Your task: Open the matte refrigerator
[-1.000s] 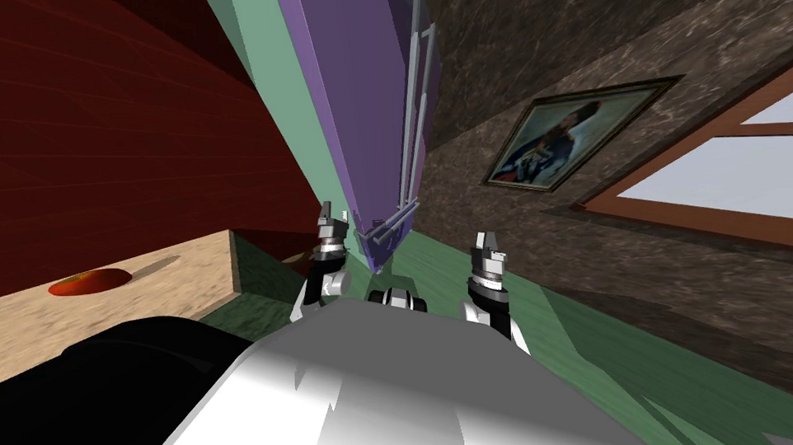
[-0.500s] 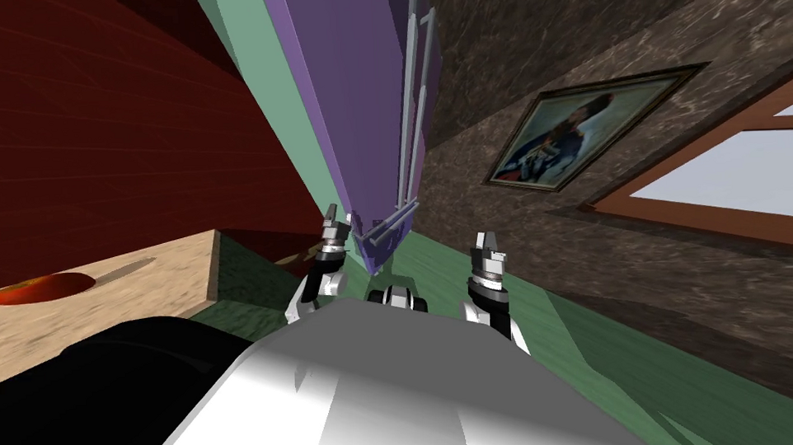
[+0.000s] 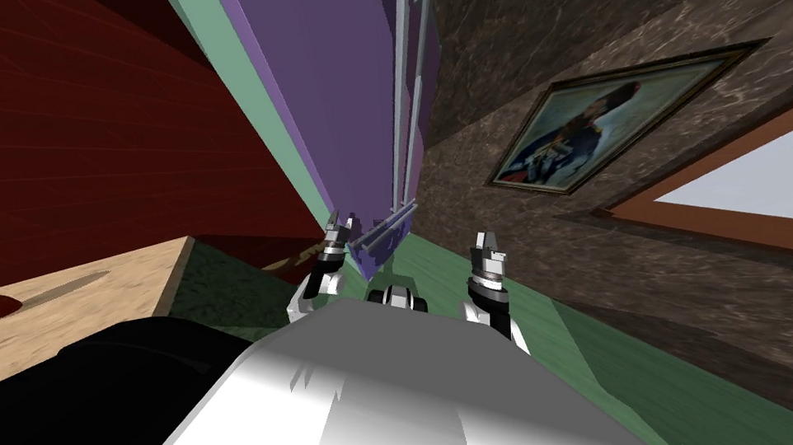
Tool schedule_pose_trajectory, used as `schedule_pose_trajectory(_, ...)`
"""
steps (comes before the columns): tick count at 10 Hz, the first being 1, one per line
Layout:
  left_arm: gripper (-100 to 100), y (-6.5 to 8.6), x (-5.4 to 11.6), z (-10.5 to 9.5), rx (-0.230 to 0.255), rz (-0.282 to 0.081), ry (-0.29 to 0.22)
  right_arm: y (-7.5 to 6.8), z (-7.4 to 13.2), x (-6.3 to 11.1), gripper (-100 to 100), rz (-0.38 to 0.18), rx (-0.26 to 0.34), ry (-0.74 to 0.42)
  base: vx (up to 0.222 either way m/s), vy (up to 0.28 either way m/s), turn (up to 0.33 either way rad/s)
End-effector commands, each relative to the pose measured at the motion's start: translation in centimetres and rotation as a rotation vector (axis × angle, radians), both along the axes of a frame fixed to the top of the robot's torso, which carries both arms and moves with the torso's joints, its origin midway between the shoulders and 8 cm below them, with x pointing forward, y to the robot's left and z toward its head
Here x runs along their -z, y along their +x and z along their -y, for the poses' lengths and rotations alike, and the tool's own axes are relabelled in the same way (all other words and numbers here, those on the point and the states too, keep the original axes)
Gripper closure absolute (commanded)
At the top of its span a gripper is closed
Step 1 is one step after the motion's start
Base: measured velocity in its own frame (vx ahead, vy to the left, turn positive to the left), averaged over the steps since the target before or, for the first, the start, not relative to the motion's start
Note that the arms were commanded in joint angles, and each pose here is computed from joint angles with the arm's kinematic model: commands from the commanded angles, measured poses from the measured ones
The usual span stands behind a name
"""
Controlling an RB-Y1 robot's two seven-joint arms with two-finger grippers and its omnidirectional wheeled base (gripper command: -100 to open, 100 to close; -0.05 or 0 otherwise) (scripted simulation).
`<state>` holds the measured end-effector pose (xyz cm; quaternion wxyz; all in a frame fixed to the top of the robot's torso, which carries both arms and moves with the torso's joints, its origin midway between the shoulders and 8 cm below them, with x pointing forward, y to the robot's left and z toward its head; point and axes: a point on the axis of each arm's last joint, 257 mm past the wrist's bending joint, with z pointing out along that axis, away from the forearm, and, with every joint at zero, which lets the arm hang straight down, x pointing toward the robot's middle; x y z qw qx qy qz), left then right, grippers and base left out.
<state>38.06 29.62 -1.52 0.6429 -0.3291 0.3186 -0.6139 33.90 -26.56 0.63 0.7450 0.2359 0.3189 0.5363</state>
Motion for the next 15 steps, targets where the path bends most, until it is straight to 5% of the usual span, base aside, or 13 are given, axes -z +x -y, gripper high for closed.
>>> schedule_pose_trajectory(1,-100,0.5,1.7,-1.0,0.008,-0.021,-0.035,0.0,0.0,0.0,0,0.0,0.0,0.0,0.167,-0.115,0.026)
schedule_pose_trajectory(15,-100,1.6,10.4,-6.9,-0.02,-0.088,-0.263,0.0,0.0,0.0,0,0.0,0.0,0.0,0.145,-0.095,0.021)
